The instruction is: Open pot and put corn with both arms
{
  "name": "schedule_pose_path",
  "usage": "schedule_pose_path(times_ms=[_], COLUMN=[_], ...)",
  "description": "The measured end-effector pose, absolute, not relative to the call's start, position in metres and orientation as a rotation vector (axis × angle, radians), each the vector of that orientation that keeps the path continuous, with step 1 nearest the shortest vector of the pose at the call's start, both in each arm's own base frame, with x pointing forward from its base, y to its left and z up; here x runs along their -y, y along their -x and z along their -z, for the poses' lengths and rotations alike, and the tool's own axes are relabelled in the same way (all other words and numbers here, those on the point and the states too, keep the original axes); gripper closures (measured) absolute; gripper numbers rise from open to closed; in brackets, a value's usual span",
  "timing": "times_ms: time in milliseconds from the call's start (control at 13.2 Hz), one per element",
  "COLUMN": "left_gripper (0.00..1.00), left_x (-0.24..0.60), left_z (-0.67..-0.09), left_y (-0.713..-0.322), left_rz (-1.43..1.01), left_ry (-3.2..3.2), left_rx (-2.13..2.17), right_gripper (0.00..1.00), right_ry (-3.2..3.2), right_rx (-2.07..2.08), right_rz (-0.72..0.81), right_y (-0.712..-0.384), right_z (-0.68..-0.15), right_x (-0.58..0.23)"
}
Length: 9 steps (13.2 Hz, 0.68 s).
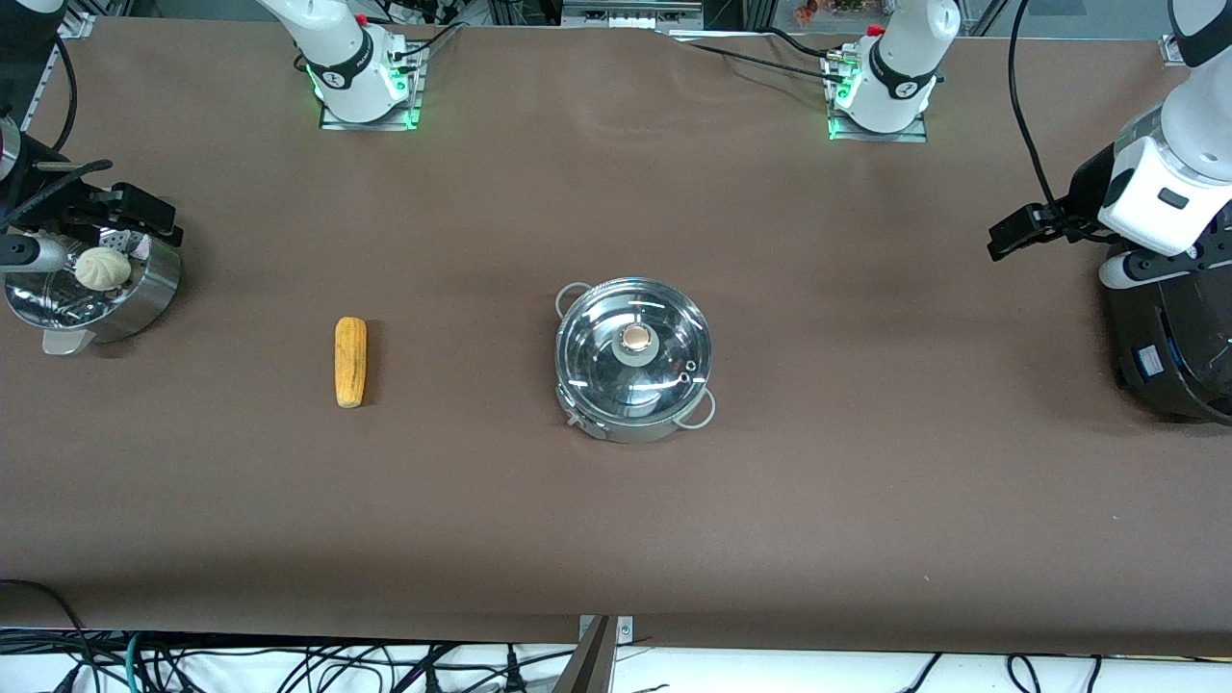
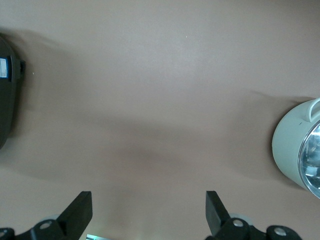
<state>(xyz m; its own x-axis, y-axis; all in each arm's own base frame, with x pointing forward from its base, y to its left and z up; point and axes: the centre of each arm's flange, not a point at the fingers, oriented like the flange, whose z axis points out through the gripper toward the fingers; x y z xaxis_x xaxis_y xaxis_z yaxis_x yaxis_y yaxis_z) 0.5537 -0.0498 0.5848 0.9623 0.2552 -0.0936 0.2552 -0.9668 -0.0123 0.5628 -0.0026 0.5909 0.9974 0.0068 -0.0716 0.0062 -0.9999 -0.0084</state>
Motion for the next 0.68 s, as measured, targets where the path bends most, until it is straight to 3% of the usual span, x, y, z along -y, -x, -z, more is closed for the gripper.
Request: schedule_pose_path(times_ms=[682], left_gripper=[0.0], left_x=[0.0507], left_z=[-0.5855], left_y=[-0.5546], left_rz=[-0.136], left_ry=[3.116], left_rx=[0.394], right_gripper=[0.0], right_ry=[3.131], right_rx=[0.011], right_rz=[-0.114], right_y=[-0.5627], right_z=[-0.5908], right_x=[0.0023])
